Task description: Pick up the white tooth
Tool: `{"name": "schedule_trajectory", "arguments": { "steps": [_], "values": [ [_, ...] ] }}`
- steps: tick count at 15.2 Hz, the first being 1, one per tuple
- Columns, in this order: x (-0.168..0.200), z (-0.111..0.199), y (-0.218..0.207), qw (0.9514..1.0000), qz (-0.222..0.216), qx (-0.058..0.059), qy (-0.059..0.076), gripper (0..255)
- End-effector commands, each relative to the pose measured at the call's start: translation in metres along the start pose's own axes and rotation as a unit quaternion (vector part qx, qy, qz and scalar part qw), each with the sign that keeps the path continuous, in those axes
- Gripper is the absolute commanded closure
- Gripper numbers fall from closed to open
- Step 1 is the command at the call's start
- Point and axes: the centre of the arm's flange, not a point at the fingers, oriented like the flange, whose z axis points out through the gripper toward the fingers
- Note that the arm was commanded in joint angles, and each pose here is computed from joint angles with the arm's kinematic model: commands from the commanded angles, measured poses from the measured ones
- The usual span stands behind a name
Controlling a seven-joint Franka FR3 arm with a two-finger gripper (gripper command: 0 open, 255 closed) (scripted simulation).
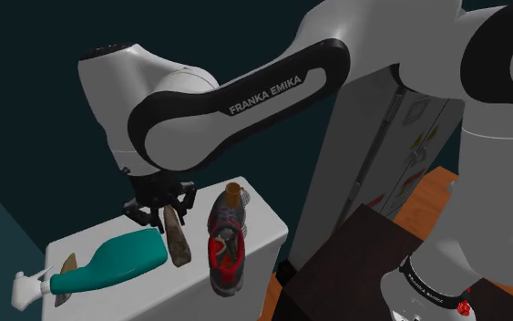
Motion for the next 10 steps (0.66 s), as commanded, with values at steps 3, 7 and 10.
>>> {"name": "schedule_trajectory", "arguments": {
  "steps": [3, 7, 10],
  "values": [
    [-0.002, -0.022, 0.002, 1.0000, 0.000, 0.000, 0.000, 255],
    [-0.003, -0.043, 0.004, 1.0000, 0.000, 0.000, 0.000, 255],
    [-0.004, -0.049, 0.004, 1.0000, 0.000, 0.000, 0.000, 255]
  ]
}}
